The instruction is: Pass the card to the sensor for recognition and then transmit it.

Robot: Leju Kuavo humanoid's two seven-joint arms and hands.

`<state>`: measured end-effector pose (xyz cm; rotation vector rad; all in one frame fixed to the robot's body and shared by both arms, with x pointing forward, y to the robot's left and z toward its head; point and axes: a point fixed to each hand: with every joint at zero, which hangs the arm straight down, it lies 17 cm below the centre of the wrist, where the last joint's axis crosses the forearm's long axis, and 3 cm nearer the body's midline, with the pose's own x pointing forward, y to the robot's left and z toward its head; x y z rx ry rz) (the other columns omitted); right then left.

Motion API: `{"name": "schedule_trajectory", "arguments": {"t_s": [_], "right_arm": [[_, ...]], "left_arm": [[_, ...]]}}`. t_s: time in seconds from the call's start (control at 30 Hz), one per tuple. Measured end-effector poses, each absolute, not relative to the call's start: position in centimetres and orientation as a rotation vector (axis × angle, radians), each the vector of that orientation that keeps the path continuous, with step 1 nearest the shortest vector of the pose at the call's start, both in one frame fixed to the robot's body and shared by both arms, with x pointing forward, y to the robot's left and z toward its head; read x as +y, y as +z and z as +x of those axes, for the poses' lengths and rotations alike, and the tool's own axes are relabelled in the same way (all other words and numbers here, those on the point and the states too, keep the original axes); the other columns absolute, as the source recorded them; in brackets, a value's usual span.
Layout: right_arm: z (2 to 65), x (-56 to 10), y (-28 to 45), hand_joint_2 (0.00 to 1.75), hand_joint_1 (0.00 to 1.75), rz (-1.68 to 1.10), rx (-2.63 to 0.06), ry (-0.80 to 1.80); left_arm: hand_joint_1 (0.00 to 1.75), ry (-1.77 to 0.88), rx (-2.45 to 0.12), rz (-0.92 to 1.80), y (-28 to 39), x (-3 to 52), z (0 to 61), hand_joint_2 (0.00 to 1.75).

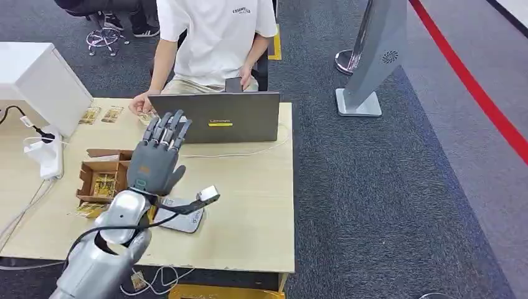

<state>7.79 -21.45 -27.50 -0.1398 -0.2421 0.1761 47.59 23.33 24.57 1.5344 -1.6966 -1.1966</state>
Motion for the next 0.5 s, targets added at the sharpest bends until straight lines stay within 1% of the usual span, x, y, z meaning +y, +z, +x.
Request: {"name": "schedule_trajectory", "arguments": {"t_s": [0.17,0.3,0.5], "right_arm": [[7.6,-21.6,-27.5,0.0,0.0,-0.145,-0.238,0.131],[7.7,-21.6,-27.5,0.0,0.0,-0.145,-0.244,0.119],[7.6,-21.5,-27.5,0.0,0.0,-0.145,-0.244,0.127]], "left_arm": [[0.0,-1.211,-1.756,1.489,22.7,22.7,40.6,1.75],[0.0,-1.245,-1.721,1.503,20.7,23.4,36.8,1.75],[0.0,-1.219,-1.591,1.562,19.3,27.2,35.7,1.75]]}}
